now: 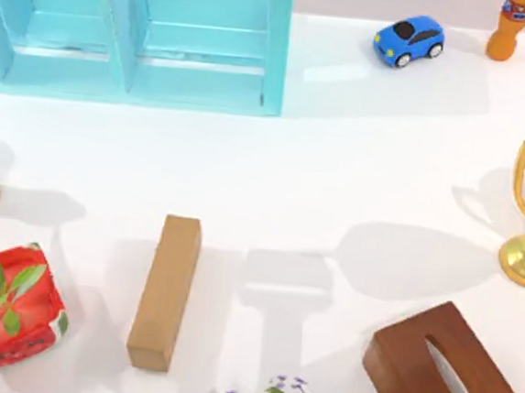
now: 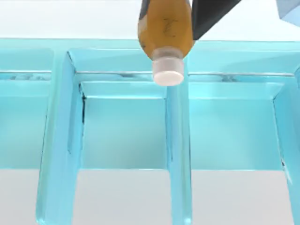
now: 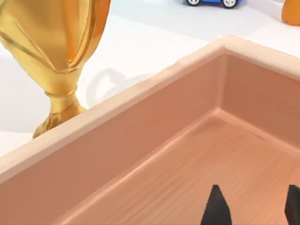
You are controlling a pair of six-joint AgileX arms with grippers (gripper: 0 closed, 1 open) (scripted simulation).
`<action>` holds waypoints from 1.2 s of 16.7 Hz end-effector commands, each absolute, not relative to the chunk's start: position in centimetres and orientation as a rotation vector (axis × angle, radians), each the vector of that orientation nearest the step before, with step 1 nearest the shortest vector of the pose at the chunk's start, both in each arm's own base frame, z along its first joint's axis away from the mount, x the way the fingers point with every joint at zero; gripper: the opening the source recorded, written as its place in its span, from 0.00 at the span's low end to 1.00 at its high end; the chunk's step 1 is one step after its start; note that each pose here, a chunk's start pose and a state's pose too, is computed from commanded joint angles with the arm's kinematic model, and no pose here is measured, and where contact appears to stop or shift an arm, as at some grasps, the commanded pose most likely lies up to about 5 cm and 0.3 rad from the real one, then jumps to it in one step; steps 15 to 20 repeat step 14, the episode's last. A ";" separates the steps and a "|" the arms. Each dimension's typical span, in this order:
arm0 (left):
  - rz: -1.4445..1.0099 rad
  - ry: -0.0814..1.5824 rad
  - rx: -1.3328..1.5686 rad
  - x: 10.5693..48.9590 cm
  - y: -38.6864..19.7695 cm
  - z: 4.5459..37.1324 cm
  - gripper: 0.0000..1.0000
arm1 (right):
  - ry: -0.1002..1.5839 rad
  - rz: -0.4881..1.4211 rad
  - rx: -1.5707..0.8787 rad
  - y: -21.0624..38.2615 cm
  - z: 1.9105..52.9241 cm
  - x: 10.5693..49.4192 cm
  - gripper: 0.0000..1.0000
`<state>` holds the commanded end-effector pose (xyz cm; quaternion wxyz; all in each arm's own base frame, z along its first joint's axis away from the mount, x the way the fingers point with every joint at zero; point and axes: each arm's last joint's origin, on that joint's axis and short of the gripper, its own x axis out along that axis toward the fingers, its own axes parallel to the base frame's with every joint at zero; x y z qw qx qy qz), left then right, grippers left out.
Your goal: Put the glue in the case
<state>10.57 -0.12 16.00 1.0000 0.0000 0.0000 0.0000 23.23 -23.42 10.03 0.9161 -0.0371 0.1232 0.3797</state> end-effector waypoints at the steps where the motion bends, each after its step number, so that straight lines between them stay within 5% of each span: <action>1: 0.000 0.000 0.000 10.6 -0.1 16.0 1.00 | 0.254 0.781 -0.076 -23.4 10.0 23.2 0.45; 8: 0.000 0.000 0.000 10.6 -0.1 16.0 1.00 | 0.254 0.781 -0.076 -23.4 10.0 23.2 0.98; 20: 0.000 0.000 0.000 10.6 -0.1 16.0 1.00 | 0.254 0.781 -0.076 -23.4 10.0 23.2 1.00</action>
